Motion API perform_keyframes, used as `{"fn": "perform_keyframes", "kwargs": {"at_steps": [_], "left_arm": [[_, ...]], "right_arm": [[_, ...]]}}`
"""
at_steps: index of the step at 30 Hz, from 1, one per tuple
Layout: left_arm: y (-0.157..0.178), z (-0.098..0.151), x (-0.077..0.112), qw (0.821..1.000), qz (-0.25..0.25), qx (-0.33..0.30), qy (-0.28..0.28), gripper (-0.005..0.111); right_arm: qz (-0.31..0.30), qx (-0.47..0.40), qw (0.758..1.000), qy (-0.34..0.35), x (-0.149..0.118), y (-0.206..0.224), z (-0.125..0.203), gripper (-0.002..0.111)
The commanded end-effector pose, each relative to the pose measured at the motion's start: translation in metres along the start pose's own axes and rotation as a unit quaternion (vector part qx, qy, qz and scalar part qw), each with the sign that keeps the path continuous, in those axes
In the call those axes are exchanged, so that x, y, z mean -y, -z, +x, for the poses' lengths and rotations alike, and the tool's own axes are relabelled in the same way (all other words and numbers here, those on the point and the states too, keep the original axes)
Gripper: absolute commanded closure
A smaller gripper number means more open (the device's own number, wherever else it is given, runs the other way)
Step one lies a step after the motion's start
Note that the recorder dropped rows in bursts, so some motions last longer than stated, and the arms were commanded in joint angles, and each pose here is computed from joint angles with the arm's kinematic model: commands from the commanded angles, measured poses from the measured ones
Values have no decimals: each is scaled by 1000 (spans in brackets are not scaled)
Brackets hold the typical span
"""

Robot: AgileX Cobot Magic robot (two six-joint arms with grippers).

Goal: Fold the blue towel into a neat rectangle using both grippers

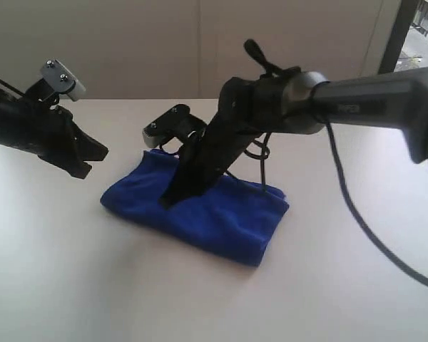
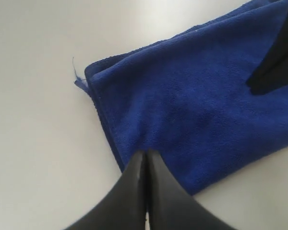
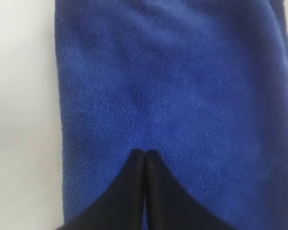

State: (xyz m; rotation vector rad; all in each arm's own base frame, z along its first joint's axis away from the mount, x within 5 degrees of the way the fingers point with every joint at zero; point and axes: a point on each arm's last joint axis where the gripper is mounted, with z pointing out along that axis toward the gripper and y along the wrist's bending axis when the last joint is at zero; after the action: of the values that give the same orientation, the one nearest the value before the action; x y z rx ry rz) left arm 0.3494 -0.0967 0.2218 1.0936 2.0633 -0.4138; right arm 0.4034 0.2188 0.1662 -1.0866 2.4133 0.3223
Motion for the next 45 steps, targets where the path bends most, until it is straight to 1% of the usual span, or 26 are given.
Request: {"fn": "perform_keyframes", "kwargs": {"at_steps": [1, 5, 10, 15, 17, 21, 22, 25, 30, 34, 36, 37, 40, 42, 45], "left_arm": [[5, -5, 3, 1000, 15, 10, 4, 107], [5, -5, 3, 1000, 15, 10, 4, 107], [5, -5, 4, 1000, 16, 10, 3, 107], [5, -5, 5, 1000, 21, 11, 4, 107], [5, -5, 6, 1000, 27, 11, 4, 107], [5, -5, 8, 999, 37, 11, 4, 107], [5, -5, 9, 999, 42, 12, 4, 107], [5, -5, 11, 998, 56, 12, -2, 107], [6, -6, 18, 996, 92, 17, -3, 107], [2, -7, 23, 994, 103, 17, -11, 107], [-4, -8, 29, 993, 118, 16, -17, 107], [-9, -8, 32, 992, 128, 13, -19, 107], [-26, -3, 42, 988, 153, -5, -25, 107], [-36, 1, 48, 985, 168, -20, -32, 107], [-49, 8, 50, 985, 165, -35, -31, 107]], "right_arm": [[-23, -27, 999, -10, 0, -20, 1, 108], [-50, -62, 997, -5, -3, -25, 7, 108], [-100, -111, 987, 58, -11, -22, 18, 108], [-132, -155, 975, 92, -15, -19, 26, 108], [-150, -172, 968, 105, -18, -17, 30, 108], [-204, -216, 944, 143, -25, -11, 39, 108], [-208, -218, 940, 160, -27, -11, 39, 108], [-192, -237, 932, 194, -34, -12, 39, 108], [-166, -260, 914, 262, -55, -9, 33, 108], [-135, -256, 916, 277, -60, 10, 24, 108], [-111, -254, 923, 266, -58, 21, 19, 108], [-89, -246, 931, 256, -54, 29, 16, 108], [-49, -222, 945, 234, -45, 47, 8, 108], [-33, -214, 952, 216, -38, 56, 7, 108], [-26, -211, 959, 188, -29, 60, 8, 108]]}}
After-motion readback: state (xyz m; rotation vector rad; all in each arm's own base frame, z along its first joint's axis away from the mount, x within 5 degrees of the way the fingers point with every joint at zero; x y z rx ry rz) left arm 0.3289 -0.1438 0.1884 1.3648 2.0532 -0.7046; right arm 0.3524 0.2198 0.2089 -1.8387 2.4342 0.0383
